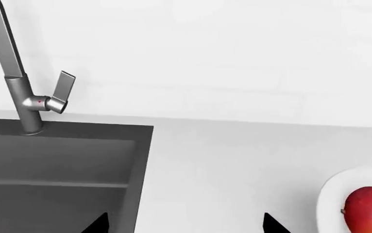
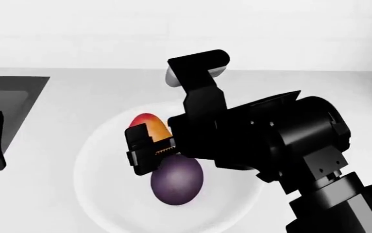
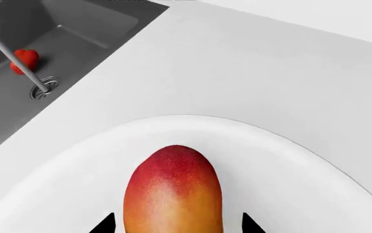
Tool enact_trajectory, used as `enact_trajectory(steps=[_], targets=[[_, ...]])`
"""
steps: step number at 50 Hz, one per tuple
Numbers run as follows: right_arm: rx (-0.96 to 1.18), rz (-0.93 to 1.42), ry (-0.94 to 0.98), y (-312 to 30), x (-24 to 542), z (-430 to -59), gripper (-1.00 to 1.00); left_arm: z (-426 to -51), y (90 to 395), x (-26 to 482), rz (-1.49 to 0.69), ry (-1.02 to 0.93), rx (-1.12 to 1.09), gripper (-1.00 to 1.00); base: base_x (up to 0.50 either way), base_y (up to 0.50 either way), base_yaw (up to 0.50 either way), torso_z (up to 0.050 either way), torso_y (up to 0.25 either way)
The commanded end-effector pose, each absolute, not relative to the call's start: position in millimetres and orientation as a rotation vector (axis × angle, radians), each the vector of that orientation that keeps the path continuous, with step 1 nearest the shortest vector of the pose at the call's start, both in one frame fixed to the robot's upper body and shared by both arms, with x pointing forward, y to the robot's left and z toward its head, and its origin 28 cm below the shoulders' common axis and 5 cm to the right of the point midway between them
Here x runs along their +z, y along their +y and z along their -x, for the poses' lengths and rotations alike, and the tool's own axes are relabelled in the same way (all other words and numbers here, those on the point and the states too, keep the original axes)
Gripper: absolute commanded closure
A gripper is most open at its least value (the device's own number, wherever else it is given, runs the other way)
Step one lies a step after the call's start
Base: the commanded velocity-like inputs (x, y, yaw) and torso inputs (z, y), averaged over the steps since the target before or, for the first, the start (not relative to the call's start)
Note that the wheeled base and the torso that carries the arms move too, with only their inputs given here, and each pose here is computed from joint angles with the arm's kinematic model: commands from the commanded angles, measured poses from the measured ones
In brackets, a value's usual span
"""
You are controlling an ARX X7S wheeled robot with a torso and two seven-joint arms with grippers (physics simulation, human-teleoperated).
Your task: Pick the eggplants and mangos from the sink and place them in one bowl. Place the bell pepper in the other bowl. Then turn off the sink faucet.
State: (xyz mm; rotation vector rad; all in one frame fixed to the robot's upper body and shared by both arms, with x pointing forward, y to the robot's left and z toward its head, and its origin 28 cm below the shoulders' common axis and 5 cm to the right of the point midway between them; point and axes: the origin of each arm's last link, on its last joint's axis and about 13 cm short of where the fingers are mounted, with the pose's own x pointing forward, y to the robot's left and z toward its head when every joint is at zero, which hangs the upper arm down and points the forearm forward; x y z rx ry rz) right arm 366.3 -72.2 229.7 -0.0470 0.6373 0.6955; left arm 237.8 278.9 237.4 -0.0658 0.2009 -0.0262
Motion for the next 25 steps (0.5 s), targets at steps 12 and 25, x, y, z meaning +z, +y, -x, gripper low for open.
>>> enact_trajectory(steps=[12,25], targets=[[0.678,0.082,0.472,-77.4,278.0,-349.8,-1.00,-239.6,276.6,243.8,0.073,0.188,-0.037,-1.00,0.00,0.00,0.00,0.000,0.000],[0.449,0.098,0.179,-120.1,319.8,-287.8,-1.00,-243.1,277.0,242.9,0.065,0.191,-0.041,-1.00,0.00,0.00,0.00,0.000,0.000]])
